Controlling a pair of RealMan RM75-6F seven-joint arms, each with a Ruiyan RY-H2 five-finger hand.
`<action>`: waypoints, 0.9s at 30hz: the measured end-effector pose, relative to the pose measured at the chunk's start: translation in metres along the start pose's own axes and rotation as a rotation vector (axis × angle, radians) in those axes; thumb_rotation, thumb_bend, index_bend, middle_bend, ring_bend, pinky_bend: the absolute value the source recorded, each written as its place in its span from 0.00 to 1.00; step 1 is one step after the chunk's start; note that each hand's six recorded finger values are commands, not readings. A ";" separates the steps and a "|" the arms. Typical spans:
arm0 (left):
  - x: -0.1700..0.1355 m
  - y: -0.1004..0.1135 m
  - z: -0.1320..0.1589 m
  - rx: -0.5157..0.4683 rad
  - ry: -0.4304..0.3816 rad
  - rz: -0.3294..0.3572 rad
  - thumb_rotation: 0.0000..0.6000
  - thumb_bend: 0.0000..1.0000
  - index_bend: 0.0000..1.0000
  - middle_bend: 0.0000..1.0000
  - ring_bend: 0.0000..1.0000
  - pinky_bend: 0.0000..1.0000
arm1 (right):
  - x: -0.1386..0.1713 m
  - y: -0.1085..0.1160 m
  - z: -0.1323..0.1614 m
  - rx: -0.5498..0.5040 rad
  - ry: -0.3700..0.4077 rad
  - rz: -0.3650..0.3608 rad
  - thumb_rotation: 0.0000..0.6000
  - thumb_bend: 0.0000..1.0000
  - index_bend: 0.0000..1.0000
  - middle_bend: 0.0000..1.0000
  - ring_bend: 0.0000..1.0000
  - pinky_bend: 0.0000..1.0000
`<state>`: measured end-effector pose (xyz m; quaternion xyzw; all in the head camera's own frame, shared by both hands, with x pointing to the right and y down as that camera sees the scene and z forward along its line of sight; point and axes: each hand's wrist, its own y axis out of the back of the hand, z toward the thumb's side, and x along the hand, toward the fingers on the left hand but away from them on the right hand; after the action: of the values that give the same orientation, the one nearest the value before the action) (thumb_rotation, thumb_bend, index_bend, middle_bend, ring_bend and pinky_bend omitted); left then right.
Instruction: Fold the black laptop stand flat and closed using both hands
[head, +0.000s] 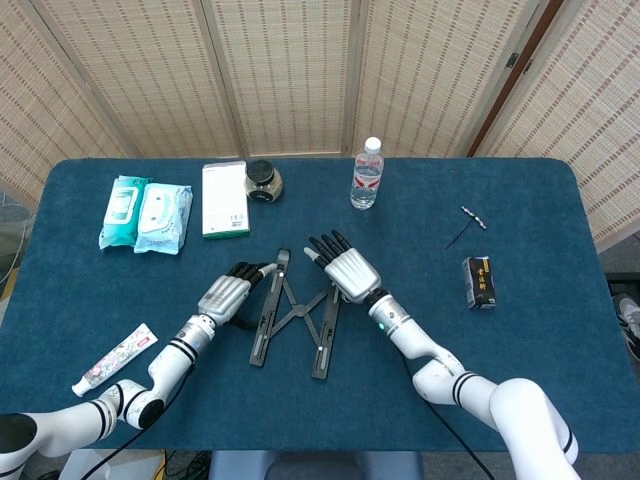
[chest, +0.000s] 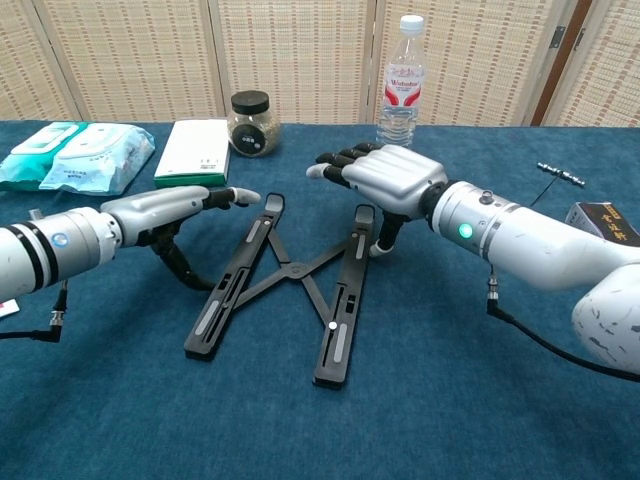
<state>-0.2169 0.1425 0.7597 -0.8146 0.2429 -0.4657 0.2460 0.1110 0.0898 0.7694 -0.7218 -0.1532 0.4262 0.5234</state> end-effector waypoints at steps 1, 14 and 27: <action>0.000 0.000 0.000 -0.002 -0.001 -0.001 1.00 0.15 0.00 0.08 0.08 0.00 | 0.000 0.000 0.001 -0.002 0.001 -0.004 1.00 0.00 0.00 0.00 0.00 0.00; 0.001 -0.001 0.007 -0.011 -0.014 -0.013 1.00 0.15 0.00 0.08 0.08 0.00 | -0.003 0.000 0.011 -0.028 0.014 -0.027 1.00 0.00 0.00 0.00 0.00 0.00; 0.001 -0.004 0.016 -0.013 -0.038 -0.037 1.00 0.15 0.00 0.08 0.09 0.00 | -0.009 0.005 0.025 -0.070 0.027 -0.066 1.00 0.00 0.00 0.00 0.00 0.00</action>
<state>-0.2021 0.1475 0.7558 -0.8292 0.2264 -0.4531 0.2365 0.0854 0.0976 0.7664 -0.7399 -0.1847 0.3935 0.5135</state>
